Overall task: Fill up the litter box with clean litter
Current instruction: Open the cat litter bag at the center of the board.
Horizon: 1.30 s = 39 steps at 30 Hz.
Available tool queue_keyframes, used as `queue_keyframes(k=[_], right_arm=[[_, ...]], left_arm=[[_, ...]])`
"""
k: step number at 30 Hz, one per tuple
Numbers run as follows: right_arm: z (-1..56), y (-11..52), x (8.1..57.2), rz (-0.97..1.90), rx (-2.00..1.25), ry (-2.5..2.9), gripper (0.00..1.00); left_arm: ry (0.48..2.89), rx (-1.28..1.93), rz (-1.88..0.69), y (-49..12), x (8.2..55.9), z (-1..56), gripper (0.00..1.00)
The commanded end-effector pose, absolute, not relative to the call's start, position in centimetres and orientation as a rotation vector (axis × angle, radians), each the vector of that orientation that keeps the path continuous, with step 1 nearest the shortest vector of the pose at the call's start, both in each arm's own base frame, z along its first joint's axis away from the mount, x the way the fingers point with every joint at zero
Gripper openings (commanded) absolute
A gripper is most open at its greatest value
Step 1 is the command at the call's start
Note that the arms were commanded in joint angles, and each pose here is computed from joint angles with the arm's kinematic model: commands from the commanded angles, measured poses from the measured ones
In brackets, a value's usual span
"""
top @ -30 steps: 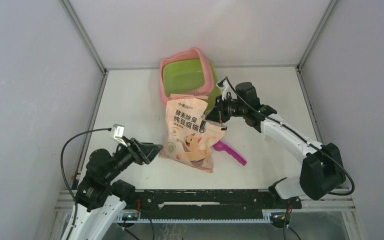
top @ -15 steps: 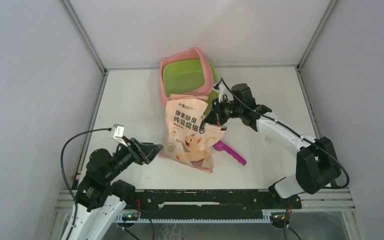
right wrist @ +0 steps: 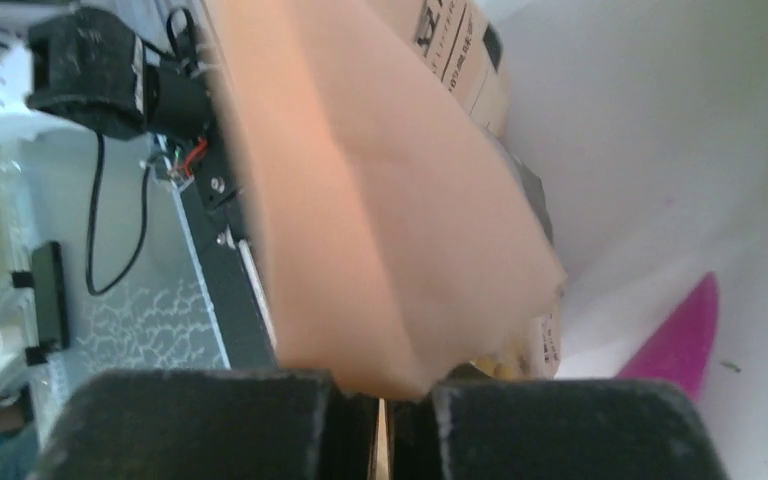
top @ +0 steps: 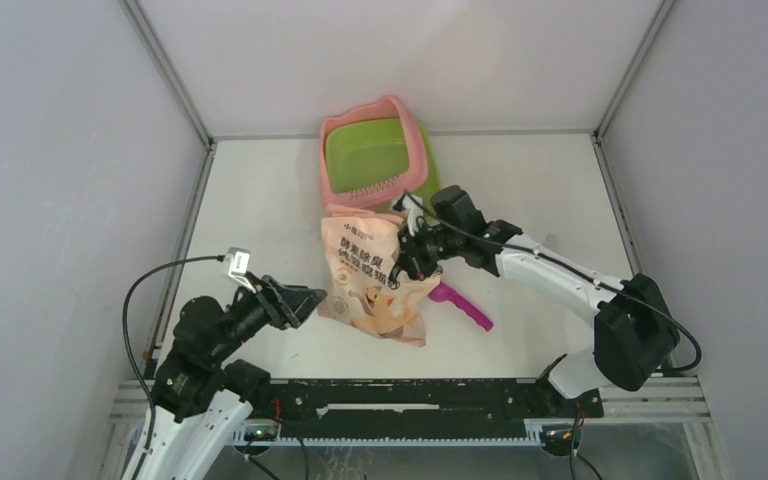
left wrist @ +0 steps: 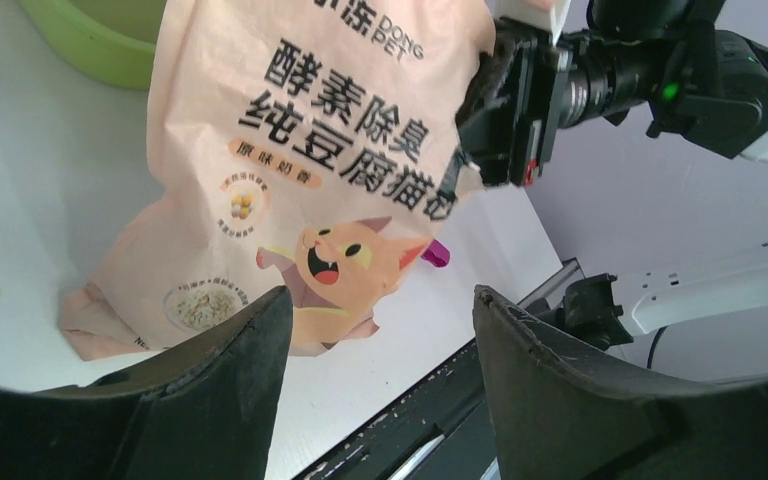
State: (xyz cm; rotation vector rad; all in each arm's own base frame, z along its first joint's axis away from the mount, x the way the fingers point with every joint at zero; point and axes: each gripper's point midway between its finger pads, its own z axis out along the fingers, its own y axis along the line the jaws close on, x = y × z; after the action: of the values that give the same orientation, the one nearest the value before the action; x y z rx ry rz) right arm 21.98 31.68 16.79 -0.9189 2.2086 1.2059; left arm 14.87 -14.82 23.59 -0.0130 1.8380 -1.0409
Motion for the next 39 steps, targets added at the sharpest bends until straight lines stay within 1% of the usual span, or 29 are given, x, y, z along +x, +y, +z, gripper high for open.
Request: queue_keyframes(k=[1, 2, 4, 5, 10, 11, 13, 14, 20, 24, 28, 34, 35, 36, 37, 39], right_arm=[[17.7, 32.9, 19.3, 1.063, -1.094, 2.134, 0.08], [17.7, 33.1, 18.7, 1.022, -1.116, 2.124, 0.11], [17.6, 33.5, 17.3, 0.968, -1.166, 2.093, 0.22], [17.6, 33.7, 16.7, 0.951, -1.184, 2.076, 0.26], [17.8, 34.6, 12.9, 0.917, -1.299, 2.001, 0.39], [17.7, 34.8, 11.8, 0.909, -1.327, 1.987, 0.43], [17.1, 35.0, 10.4, 0.862, -1.369, 1.968, 0.48], [16.5, 35.0, 9.8, 0.828, -1.406, 1.949, 0.50], [12.1, 35.5, 6.4, 0.712, -1.498, 1.906, 0.50], [10.6, 35.9, 7.8, 0.583, -1.393, 1.917, 0.50], [9.7, 36.0, 9.3, 0.505, -1.353, 1.909, 0.50], [9.1, 35.4, 10.4, 0.500, -1.331, 1.900, 0.50], [9.3, 35.3, 10.3, 0.515, -1.329, 1.897, 0.50], [9.5, 35.2, 10.2, 0.527, -1.329, 1.891, 0.50], [9.6, 35.1, 10.0, 0.537, -1.331, 1.888, 0.50], [9.7, 34.8, 9.7, 0.559, -1.338, 1.883, 0.50]], left_arm=[[1.782, 0.034, -1.051, -15.0, 14.8, 25.5, 0.70], [1.783, 0.033, -1.052, -15.0, 14.8, 25.5, 0.70], [1.781, 0.034, -1.054, -15.0, 14.7, 25.6, 0.70], [1.780, 0.034, -1.054, -15.0, 14.7, 25.7, 0.70], [1.773, 0.035, -1.040, -14.7, 14.3, 26.2, 0.70], [1.771, 0.033, -1.036, -14.5, 14.2, 26.3, 0.71], [1.764, 0.023, -1.026, -14.2, 14.1, 26.6, 0.71], [1.758, 0.016, -1.019, -14.0, 14.0, 26.8, 0.71], [1.716, -0.057, -0.993, -12.4, 13.0, 29.3, 0.75], [1.708, -0.088, -1.006, -12.0, 12.3, 30.4, 0.80], [1.840, -0.128, -0.981, -12.3, 12.9, 27.4, 0.81], [2.034, -0.290, -0.903, -12.3, 15.0, 22.4, 0.87], [2.065, -0.313, -0.891, -12.4, 15.4, 21.8, 0.89], [2.090, -0.332, -0.888, -12.6, 15.7, 21.2, 0.95], [2.107, -0.339, -0.896, -13.0, 16.0, 21.0, 0.99], [2.119, -0.334, -0.925, -13.7, 16.6, 21.0, 1.00]])
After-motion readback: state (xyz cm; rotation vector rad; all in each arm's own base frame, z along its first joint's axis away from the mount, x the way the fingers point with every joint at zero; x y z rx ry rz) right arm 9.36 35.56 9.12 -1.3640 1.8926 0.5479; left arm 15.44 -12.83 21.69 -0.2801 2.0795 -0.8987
